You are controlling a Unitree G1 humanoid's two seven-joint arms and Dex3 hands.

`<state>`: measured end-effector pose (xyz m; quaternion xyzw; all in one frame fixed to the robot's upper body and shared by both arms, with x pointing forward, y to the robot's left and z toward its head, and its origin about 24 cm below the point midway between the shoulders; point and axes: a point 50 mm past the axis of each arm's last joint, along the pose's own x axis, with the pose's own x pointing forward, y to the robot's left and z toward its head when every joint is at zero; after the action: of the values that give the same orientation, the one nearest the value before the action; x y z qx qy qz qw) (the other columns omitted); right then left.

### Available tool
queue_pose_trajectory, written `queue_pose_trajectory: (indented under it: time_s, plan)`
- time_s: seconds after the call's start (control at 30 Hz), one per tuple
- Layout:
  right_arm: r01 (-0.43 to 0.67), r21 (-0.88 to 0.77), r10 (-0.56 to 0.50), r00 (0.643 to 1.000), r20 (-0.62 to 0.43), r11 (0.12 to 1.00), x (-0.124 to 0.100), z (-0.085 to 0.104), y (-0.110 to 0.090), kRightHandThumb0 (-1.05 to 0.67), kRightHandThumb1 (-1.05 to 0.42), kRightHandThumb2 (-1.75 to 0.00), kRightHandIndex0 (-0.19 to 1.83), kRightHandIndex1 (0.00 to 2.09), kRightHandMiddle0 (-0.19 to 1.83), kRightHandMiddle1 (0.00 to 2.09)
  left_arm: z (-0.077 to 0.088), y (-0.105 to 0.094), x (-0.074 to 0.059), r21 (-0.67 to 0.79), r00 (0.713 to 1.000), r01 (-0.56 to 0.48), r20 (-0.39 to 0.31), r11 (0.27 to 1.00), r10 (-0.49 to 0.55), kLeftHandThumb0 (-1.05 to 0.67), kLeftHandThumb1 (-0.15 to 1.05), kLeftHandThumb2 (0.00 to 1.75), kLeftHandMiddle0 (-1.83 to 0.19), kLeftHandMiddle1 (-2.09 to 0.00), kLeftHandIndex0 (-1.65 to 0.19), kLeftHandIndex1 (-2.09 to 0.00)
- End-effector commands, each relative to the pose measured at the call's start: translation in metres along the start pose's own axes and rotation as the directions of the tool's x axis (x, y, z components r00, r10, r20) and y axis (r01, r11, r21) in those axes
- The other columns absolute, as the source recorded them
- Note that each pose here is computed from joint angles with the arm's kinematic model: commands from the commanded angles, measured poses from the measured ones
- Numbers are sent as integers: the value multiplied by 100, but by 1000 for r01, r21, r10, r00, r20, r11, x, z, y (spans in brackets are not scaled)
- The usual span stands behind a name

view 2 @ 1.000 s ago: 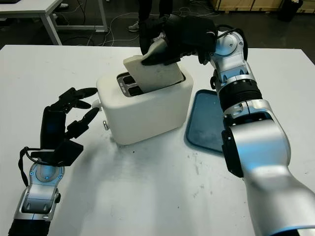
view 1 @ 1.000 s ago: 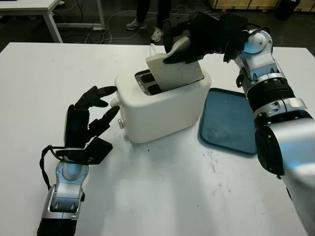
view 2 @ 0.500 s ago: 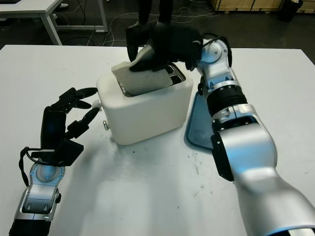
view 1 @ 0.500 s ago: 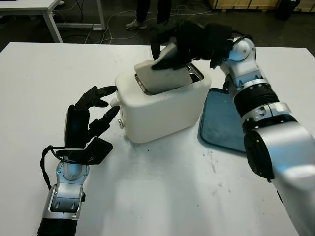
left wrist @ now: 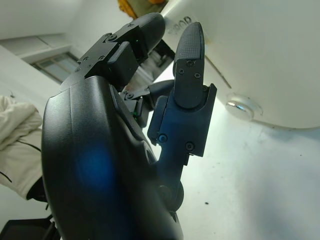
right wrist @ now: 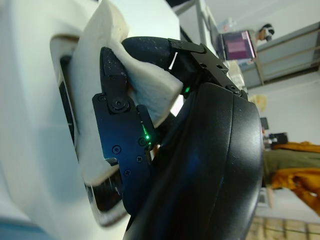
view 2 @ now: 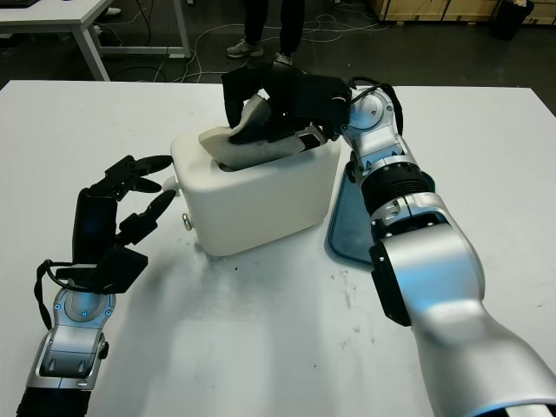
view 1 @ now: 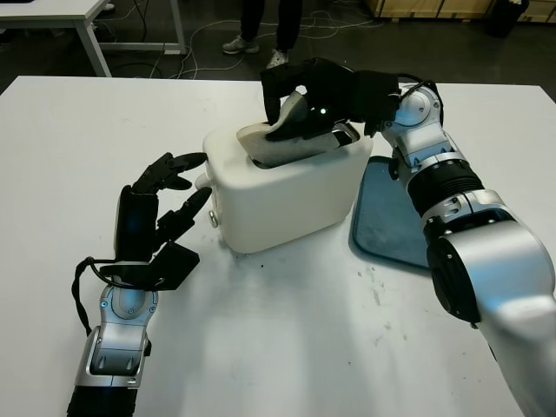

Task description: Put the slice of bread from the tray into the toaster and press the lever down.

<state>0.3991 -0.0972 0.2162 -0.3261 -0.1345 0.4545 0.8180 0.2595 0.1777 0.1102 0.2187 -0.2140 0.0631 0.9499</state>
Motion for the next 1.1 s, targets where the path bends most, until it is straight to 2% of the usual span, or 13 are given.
queue_pose_trajectory:
  time_s: [0.0, 0.13, 0.27, 0.33, 0.37, 0.43, 0.5, 0.57, 0.7, 0.8, 0.93, 1.0, 1.07]
  plan:
    - [-16, -23, 14, 997, -76, 1000, -10, -15, 4, -81, -92, -19, 62, 126, 67, 98, 0, 0, -1, 1, 1000, 0, -4, 1000, 0, -54, 92, 28, -38, -133, -63, -48]
    - [41, -70, -44, 998, -52, 997, -18, -9, -7, -76, -92, -15, 40, 112, 59, 74, 0, 0, -2, 10, 1000, 1, -5, 1000, -1, -54, 92, 29, -38, -130, -63, -48]
    - [101, -107, -101, 995, 2, 989, -24, -1, -17, -64, -92, -12, 43, 113, 61, 69, 0, -1, -2, -3, 1000, 2, -3, 1000, -2, -52, 92, 28, -38, -130, -63, -48]
    - [135, -122, -132, 991, 36, 983, -25, 4, -19, -51, -89, -5, 48, 110, 64, 67, 0, -1, -2, -3, 1000, 2, -8, 1000, -2, -53, 92, 28, -38, -130, -63, -48]
    - [153, -129, -147, 988, 54, 980, -25, 6, -21, -33, -87, -3, 49, 109, 66, 67, 0, -1, -2, -3, 1000, 2, -12, 1000, -2, -53, 92, 28, -38, -130, -63, -48]
    - [177, -132, -168, 983, 77, 975, -24, 10, -23, -5, -89, -4, 52, 104, 70, 63, 0, -1, -2, -3, 1000, 2, -11, 1000, -2, -53, 92, 28, -38, -130, -63, -48]
    - [187, -138, -176, 980, 92, 973, -24, 15, -25, 11, -91, -12, 50, 101, 72, 59, 0, -1, -2, -3, 1000, 2, -9, 1000, -2, -53, 92, 28, -38, -129, -63, -48]
    - [196, -158, -181, 978, 103, 968, -25, 19, -27, 8, -87, -15, 47, 99, 73, 56, 0, 0, -2, 1, 1000, 2, -10, 1000, -2, -53, 92, 28, -39, -131, -63, -48]
    - [212, -204, -194, 975, 105, 956, -27, 24, -29, -18, -77, -12, 44, 96, 73, 52, 0, 0, -2, 5, 1000, 5, -10, 1000, -4, -53, 92, 28, -37, -131, -63, -47]
    - [234, -210, -214, 970, 114, 949, -30, 25, -31, -22, -77, -10, 45, 97, 73, 51, -1, 0, -2, 12, 1000, 1, -5, 1000, 0, -53, 92, 29, -38, -130, -64, -47]
    - [323, -191, -296, 942, 155, 927, -38, 24, -34, -29, -79, -9, 51, 101, 78, 52, -1, 0, -2, 11, 1000, -1, -10, 1000, 1, -53, 92, 28, -38, -130, -64, -47]
    - [380, -173, -350, 919, 181, 908, -45, 20, -34, -27, -80, -7, 55, 100, 79, 52, -1, 1, -2, 15, 1000, -5, -8, 1000, 5, -52, 92, 28, -38, -130, -63, -47]
    - [447, -153, -414, 887, 204, 882, -56, 14, -31, -10, -83, -8, 60, 104, 81, 54, -1, 4, -2, 36, 1000, -10, -6, 999, 10, -52, 92, 28, -39, -128, -64, -47]
